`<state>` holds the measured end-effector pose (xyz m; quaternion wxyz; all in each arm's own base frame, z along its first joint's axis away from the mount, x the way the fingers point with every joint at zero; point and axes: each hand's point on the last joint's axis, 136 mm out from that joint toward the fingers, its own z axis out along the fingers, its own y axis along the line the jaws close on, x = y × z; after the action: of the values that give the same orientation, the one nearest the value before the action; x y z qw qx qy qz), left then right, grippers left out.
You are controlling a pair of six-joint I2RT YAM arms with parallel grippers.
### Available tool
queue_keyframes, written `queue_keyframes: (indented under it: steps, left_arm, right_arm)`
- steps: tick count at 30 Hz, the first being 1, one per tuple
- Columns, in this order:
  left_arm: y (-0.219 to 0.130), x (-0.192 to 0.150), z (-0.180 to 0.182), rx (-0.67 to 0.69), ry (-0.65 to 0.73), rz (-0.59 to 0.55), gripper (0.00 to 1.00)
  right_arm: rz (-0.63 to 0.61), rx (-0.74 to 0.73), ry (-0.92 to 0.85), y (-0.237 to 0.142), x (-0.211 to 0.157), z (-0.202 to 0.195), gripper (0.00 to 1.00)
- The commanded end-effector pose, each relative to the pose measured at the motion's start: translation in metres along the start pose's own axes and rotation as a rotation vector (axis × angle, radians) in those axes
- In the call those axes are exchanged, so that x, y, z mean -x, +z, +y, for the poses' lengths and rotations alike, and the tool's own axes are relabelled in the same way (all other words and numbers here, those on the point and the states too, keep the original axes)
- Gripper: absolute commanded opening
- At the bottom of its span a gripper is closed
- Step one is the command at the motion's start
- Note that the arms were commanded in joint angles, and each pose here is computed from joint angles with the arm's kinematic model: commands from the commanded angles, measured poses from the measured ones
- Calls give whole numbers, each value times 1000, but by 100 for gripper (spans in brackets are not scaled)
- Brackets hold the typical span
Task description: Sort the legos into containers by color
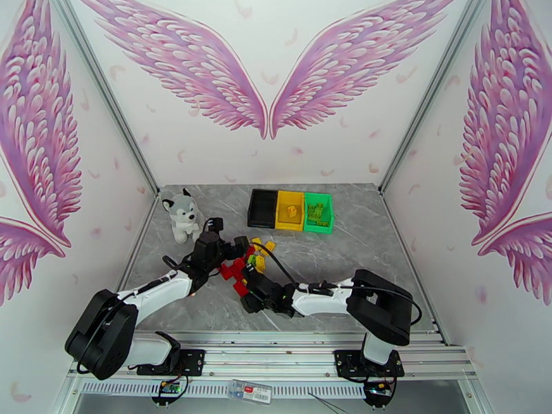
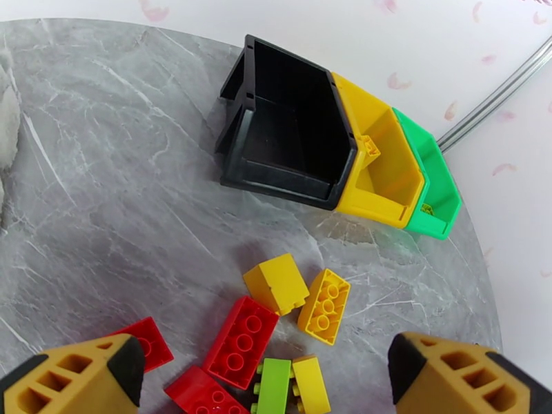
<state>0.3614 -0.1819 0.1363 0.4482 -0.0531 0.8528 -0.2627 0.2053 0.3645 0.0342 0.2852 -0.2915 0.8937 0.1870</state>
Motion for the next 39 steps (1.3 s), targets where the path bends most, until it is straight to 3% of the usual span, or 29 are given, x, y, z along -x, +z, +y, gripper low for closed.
queue_keyframes:
  steps: [1, 8, 16, 24, 31, 39]
  left_arm:
    - [-1, -2, 7, 3, -24, -3, 99]
    - [-1, 2, 20, 24, -57, -17, 99]
    - [-3, 6, 31, 42, -84, -30, 99]
    - [-3, 8, 41, 53, -115, -39, 99]
    - [-1, 5, 41, 40, -132, -30, 99]
    - [3, 1, 31, -1, -121, -12, 99]
  right_arm:
    - [-5, 43, 7, -12, -1, 11, 68]
    - [37, 64, -20, 0, -12, 27, 68]
    - [59, -32, -36, 24, -12, 19, 71]
    - [66, -156, -53, 46, -2, 8, 56]
    - [23, -138, -54, 29, 14, 12, 25]
    - [-119, -171, -63, -40, 46, -4, 23]
